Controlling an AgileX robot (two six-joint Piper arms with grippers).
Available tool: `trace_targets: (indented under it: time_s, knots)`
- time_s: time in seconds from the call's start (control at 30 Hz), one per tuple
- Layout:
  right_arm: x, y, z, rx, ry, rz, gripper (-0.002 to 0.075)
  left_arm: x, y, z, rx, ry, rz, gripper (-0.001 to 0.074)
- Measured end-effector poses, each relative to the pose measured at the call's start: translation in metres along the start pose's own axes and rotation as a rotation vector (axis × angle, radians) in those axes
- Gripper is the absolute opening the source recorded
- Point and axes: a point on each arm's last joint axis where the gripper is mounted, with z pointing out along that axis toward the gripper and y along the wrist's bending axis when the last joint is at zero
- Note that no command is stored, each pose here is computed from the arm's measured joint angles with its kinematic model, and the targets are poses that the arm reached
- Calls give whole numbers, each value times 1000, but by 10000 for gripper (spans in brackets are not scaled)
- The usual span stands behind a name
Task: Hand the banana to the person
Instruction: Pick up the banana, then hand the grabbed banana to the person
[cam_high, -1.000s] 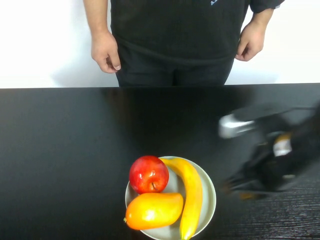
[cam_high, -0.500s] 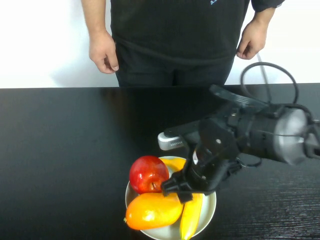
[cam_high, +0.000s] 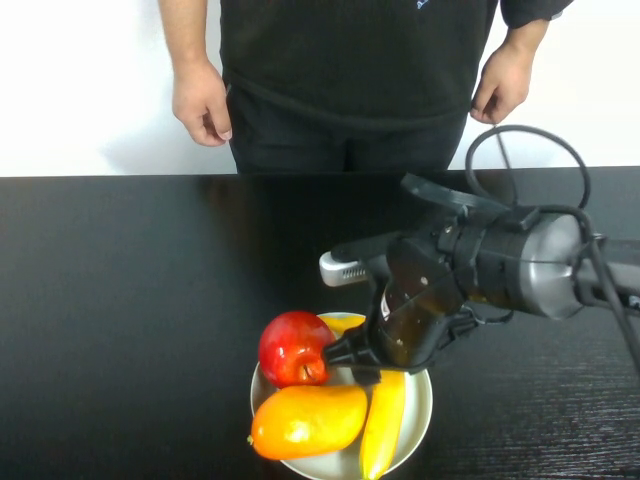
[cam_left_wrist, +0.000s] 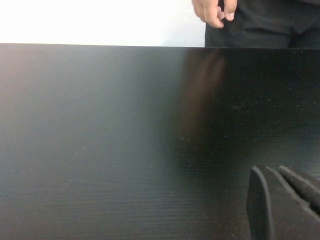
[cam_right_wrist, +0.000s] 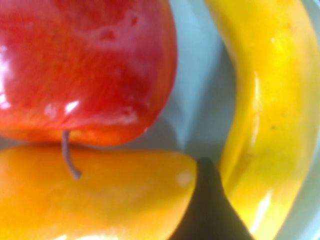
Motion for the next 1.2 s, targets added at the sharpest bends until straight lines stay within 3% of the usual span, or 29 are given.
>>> trace_targets:
  time_s: [0.33, 0.43, 0.63, 0.83, 1.2]
  knots:
    - [1, 1, 17, 7, 14, -3, 370, 0, 0, 0, 0, 0, 0, -4]
    - [0, 0, 17, 7, 14, -3, 283, 0, 0, 0, 0, 0, 0, -4]
    - [0, -1, 18, 16, 10, -15, -4, 0, 0, 0, 0, 0, 0, -4]
    - [3, -6, -11, 49, 21, -31, -8, 0, 0, 0, 0, 0, 0, -4]
    - [11, -24, -135, 82, -108, -109, -7, 0, 0, 0, 0, 0, 0, -4]
